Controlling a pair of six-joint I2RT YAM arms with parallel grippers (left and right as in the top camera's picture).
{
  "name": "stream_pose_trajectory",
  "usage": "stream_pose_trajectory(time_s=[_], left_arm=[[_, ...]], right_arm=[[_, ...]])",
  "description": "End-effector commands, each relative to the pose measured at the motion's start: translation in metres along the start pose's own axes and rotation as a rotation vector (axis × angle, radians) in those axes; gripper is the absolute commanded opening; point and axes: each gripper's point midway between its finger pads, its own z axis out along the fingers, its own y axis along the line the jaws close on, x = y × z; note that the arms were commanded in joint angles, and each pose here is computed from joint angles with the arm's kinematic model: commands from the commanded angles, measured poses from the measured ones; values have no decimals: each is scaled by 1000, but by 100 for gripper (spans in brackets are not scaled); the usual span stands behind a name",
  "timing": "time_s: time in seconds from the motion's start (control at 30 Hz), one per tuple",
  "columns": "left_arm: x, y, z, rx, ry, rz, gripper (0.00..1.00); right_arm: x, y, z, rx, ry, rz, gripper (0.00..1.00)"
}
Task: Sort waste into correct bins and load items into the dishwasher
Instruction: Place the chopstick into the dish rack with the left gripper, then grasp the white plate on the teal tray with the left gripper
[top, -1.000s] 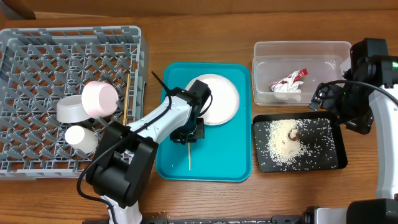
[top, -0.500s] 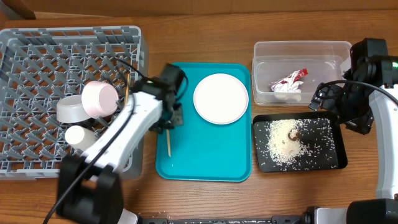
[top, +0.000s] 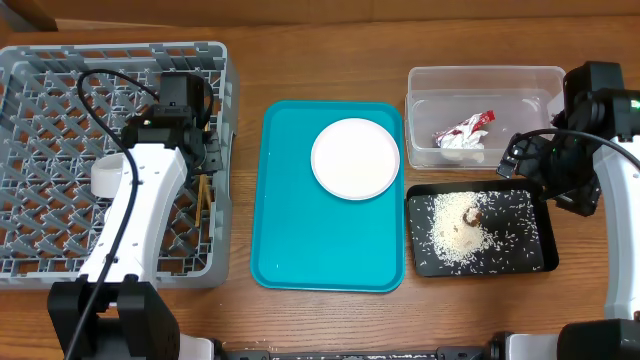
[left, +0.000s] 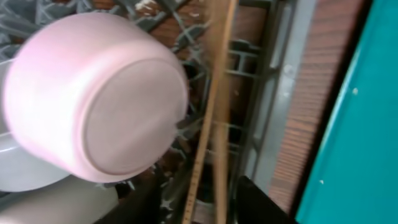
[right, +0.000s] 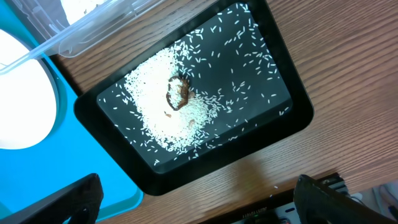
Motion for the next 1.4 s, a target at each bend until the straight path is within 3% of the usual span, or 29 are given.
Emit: stream_pose_trajectory(time_s=[0.0,0.1,0.3,0.4,0.53,0.7,0.8,0.9,1.13,1.27,1.37], left_arm=[[0,-40,-8,177,-5,93,50],[11,-102,-24,368,-18,261,50],[29,-185,-50,469,-101,474,50],[43,-228,-54,513,-141,595,56],[69,-278,-30,540,-139,778,66],[101,-294,21,511,-19,853,68],[122,-283,40,475,92,870,61],[133,-273,43,452,153,879,36],[133,-272,42,451,158,863,4],[108,-276,13,455,101,819,4],[52,-266,-50,442,-53,725,4]], right_arm=[[-3,2,-8,-18,-32,1,100],[-3,2,-8,-18,-32,1,100],[-4,2,-8,-19,-34,1,100],[-4,2,-8,-19,-34,1,100],[-4,2,-8,-19,-34,1,100],[-4,2,-8,-19,-34,1,100],[-4,2,-8,-18,-33,1,100],[-4,2,-8,-19,-34,1,100],[-4,2,-8,-19,-34,1,100],[-4,2,-8,-19,-34,1,100],[-4,2,-8,-19,-34,1,100]])
